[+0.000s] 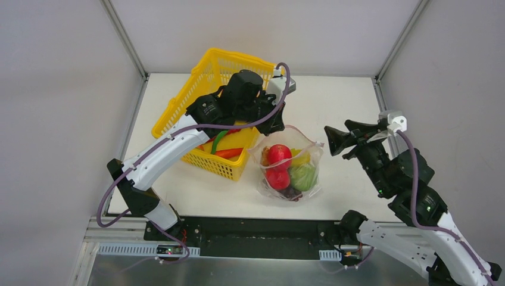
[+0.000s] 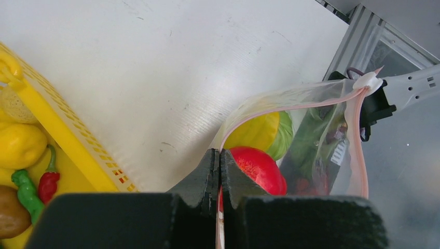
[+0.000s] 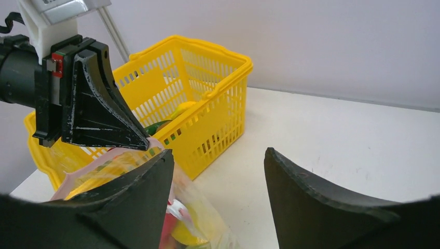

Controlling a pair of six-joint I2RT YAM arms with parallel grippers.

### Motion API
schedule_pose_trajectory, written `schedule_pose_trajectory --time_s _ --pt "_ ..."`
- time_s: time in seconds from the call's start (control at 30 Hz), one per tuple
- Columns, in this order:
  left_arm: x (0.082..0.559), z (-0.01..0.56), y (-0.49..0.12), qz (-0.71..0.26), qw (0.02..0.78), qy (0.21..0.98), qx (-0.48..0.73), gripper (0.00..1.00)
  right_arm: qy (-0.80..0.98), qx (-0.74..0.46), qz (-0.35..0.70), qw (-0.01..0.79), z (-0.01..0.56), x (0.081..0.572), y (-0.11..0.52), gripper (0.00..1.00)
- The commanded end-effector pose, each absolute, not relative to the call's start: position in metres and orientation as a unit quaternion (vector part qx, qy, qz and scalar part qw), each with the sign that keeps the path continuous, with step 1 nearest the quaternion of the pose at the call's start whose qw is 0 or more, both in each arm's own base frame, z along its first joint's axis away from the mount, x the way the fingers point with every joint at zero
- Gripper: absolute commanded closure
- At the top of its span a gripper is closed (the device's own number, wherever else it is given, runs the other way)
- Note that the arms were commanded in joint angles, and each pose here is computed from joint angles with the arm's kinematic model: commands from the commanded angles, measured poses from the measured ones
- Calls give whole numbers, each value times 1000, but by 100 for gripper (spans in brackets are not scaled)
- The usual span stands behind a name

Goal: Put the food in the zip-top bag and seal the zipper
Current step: Adjust the zipper food storage bag at the center of the board.

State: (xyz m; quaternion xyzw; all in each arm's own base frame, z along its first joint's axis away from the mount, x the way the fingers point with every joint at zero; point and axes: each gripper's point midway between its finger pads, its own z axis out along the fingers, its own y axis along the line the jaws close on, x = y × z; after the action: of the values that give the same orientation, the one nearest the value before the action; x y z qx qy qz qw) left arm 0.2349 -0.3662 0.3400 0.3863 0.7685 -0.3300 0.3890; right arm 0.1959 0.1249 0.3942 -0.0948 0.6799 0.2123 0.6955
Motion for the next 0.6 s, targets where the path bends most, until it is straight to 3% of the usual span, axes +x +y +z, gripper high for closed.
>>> schedule_pose_trajectory --time_s 0.0,0.17,0.4,0.57 --pt "234 379 -362 -350 433 731 394 100 678 -81 193 705 405 187 102 33" --pt "236 375 -363 -345 429 733 398 100 703 -98 204 674 375 178 109 33" --pt "240 368 -363 -341 424 739 398 100 702 -99 219 671 381 163 101 38" --pt "240 367 -365 -345 426 734 401 100 675 -109 320 655 393 135 93 45"
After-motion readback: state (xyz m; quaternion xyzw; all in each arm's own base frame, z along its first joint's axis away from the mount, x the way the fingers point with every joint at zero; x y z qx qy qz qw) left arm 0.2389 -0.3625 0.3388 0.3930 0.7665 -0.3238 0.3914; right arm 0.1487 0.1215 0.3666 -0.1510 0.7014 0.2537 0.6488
